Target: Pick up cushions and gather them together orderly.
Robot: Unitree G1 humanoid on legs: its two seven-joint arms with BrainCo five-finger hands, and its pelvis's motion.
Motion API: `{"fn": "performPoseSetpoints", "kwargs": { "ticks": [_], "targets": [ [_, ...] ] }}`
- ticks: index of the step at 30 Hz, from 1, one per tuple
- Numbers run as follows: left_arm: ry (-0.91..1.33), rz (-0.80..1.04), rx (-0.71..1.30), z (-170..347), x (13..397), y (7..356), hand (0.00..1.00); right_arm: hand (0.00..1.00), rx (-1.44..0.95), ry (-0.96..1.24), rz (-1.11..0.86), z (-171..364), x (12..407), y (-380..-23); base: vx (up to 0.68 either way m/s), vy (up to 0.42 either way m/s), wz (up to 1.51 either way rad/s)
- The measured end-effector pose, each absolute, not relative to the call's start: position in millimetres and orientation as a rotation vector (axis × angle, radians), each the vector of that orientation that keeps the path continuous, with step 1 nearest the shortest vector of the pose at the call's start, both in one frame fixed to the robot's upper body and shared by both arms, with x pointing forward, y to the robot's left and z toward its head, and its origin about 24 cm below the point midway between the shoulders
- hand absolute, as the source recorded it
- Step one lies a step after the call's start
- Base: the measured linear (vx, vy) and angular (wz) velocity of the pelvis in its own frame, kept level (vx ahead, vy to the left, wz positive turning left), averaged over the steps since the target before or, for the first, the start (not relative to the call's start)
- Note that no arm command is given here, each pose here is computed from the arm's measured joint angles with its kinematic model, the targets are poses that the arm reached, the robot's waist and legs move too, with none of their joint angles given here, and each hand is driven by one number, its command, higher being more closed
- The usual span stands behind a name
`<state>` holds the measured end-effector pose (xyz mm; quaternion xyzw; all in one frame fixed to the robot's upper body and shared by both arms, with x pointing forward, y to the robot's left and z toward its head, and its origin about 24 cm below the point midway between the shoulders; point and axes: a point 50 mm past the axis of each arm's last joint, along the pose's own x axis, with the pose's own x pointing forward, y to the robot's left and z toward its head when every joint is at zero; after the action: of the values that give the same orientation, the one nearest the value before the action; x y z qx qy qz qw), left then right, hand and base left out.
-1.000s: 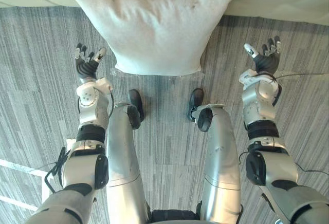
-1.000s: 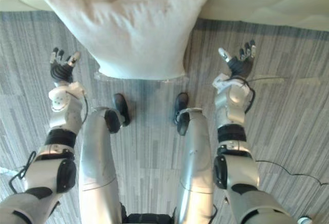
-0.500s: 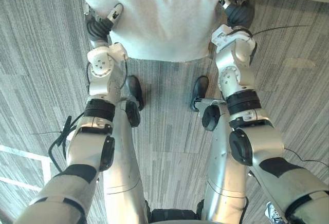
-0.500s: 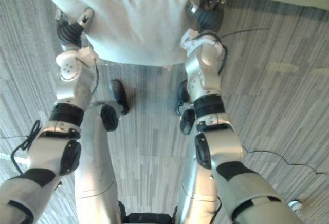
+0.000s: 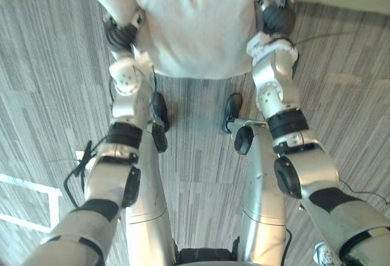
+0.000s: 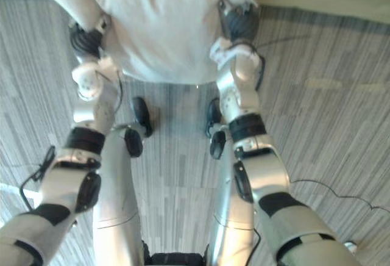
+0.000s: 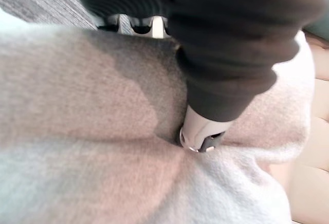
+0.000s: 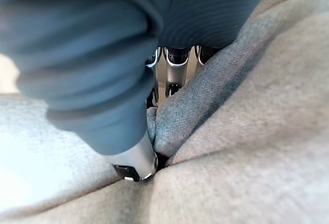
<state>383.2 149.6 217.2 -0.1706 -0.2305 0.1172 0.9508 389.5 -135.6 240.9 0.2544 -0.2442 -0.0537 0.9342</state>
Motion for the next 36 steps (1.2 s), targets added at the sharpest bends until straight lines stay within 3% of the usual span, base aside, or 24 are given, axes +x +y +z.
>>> {"fn": "performPoseSetpoints", "kwargs": {
  "ticks": [5, 11, 18, 27, 36],
  "targets": [
    [-0.465, 0.18, -0.385, 187.0, 362.5, 134.5, 1.0, 1.0, 0.524, -0.488, -0.143, 197.7, 367.9, -149.2, 0.01, -0.043, 0.05],
    [-0.339, 0.096, -0.432, 119.9, 316.6, 120.9, 1.0, 1.0, 0.54, -0.402, -0.203, 120.0, 309.3, -163.1, 0.13, -0.048, 0.1],
    [-0.295, 0.1, -0.495, 88.1, 271.7, 130.2, 1.0, 1.0, 0.434, -0.389, -0.15, 98.3, 261.0, -159.0, 0.19, 0.039, -0.01],
    [-0.236, 0.097, -0.49, 68.1, 245.8, 135.0, 1.0, 1.0, 0.37, -0.286, -0.145, 70.3, 236.9, -160.7, 0.09, 0.107, -0.18],
    [-0.134, 0.077, -0.415, 45.7, 247.7, 136.1, 1.0, 1.0, 0.31, -0.126, -0.145, 36.0, 231.9, -169.0, 0.23, -0.05, 0.05]
  ]
}}
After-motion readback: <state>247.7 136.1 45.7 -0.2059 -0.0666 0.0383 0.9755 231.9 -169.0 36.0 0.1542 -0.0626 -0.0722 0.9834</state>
